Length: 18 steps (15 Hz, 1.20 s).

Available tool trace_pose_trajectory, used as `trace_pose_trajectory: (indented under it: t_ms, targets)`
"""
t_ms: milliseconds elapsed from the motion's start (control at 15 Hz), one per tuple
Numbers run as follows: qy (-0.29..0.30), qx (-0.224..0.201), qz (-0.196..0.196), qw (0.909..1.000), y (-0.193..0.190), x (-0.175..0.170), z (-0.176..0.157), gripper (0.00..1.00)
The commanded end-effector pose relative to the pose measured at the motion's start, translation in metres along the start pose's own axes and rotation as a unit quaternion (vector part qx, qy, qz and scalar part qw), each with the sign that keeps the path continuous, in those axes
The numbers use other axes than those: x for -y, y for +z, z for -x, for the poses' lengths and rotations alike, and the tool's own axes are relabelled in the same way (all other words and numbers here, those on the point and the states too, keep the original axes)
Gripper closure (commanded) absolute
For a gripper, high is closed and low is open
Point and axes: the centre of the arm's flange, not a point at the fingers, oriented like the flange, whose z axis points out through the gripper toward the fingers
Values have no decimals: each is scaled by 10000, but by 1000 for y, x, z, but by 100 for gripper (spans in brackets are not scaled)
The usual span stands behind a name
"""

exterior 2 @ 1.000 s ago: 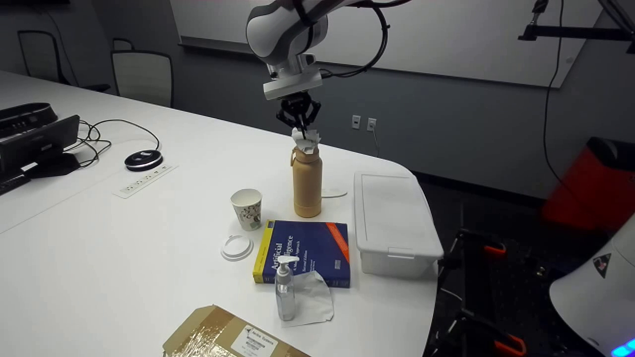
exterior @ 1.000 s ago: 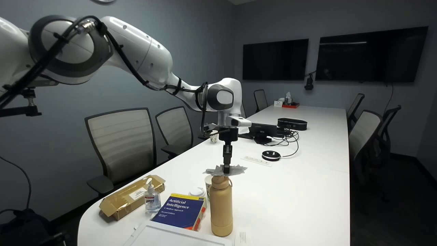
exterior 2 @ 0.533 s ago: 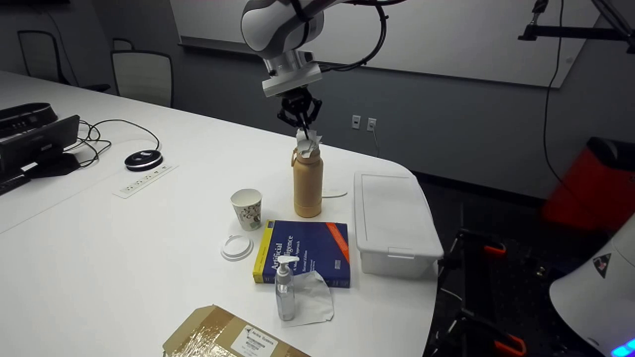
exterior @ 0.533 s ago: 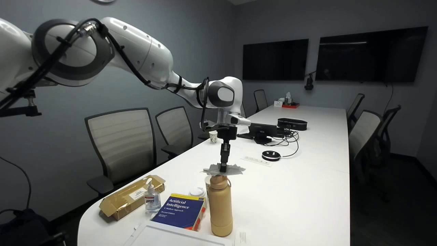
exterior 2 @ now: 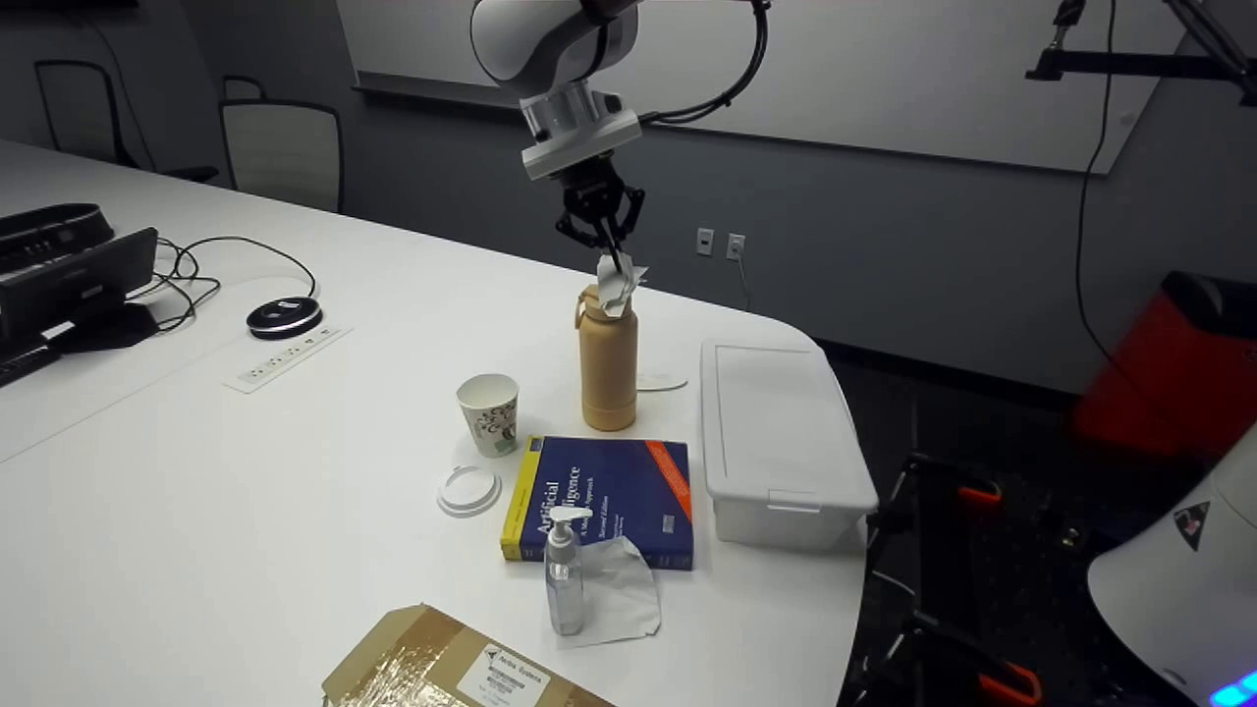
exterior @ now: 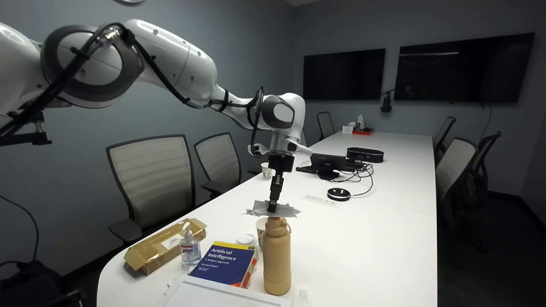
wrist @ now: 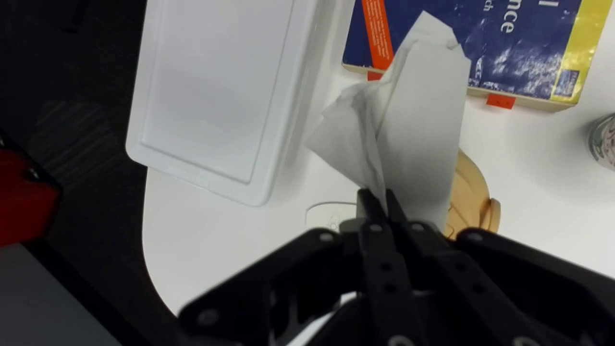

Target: Use the white napkin to wipe the top of the beige bottle.

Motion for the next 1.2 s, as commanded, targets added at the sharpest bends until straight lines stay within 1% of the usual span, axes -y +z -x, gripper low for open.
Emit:
trace_pose_trajectory:
  t_ms: [0,200,467,867,1133]
  targets:
    - [-319,377,26,9988,1,16,-1,99]
    - [-451,497,80,9977,11,28,-1,99]
    - [-497,296,-89,9983,15,39,-4,99]
    - [-415,-5,-392,9984,-5,33,-11,99]
    - [-322,-100,-369,9988,-6,27,-16,99]
